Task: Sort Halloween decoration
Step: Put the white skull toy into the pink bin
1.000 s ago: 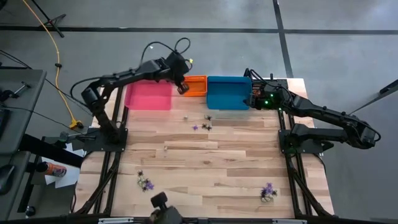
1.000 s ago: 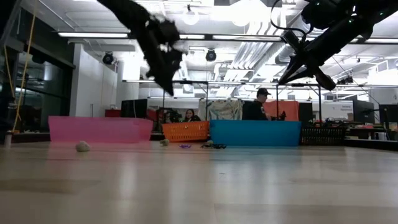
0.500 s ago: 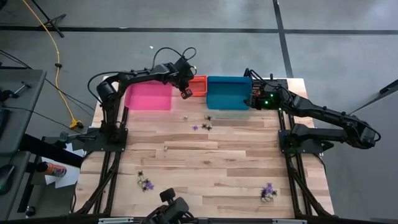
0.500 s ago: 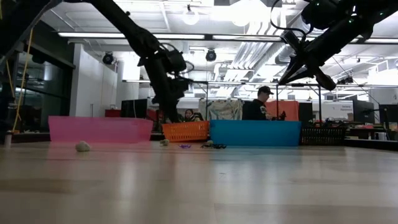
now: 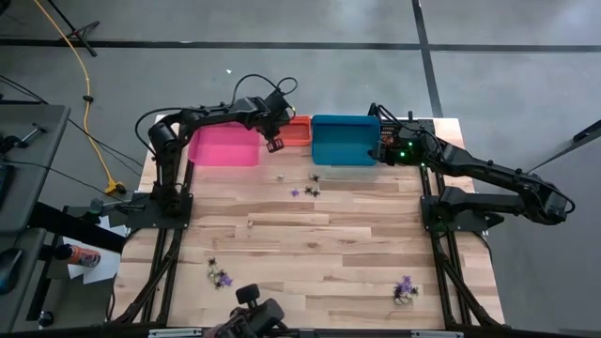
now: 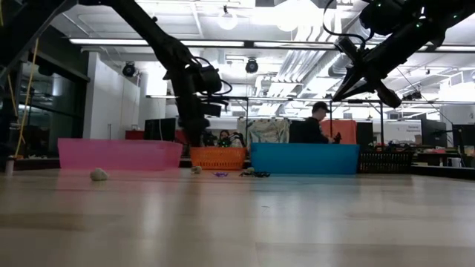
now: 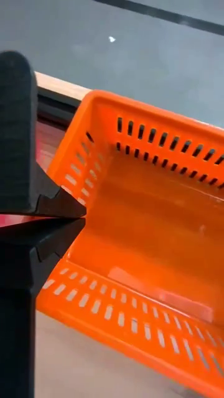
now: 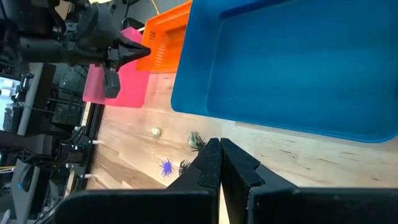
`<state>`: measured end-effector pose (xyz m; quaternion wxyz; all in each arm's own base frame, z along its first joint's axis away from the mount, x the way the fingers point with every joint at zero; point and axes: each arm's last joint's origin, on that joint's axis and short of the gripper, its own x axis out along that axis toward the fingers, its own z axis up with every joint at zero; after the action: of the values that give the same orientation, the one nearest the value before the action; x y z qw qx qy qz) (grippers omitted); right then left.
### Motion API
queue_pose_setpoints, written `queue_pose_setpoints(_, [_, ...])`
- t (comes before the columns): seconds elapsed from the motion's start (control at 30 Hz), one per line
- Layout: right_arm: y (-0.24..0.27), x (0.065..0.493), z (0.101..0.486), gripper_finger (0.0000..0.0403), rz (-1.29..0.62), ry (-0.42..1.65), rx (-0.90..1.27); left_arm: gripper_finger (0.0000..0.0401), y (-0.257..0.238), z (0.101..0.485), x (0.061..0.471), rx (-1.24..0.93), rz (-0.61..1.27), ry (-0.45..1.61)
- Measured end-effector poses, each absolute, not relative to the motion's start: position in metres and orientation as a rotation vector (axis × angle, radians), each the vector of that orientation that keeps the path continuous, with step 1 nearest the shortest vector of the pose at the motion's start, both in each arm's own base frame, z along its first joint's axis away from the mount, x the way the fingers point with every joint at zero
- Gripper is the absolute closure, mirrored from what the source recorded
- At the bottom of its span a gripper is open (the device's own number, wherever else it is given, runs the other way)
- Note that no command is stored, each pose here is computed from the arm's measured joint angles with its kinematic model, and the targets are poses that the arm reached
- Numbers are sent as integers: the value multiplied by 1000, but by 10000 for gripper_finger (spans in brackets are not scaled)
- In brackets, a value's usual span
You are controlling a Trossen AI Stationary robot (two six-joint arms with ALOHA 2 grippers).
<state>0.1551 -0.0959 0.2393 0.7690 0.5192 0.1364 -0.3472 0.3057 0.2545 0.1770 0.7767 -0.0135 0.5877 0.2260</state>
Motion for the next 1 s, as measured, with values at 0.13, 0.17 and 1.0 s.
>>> queue_pose_setpoints(0.13, [-96,155,239,402,-761,292,1125,401,254,177,303,-19,511,1304])
queue_pose_setpoints(0.17, [-96,155,239,402,-761,292,1125,401,254,178,303,-16,517,1304])
queue_pose_setpoints(1.0, [-97,160,250,402,-637,237,1006,394,7,262,200,-446,108,641])
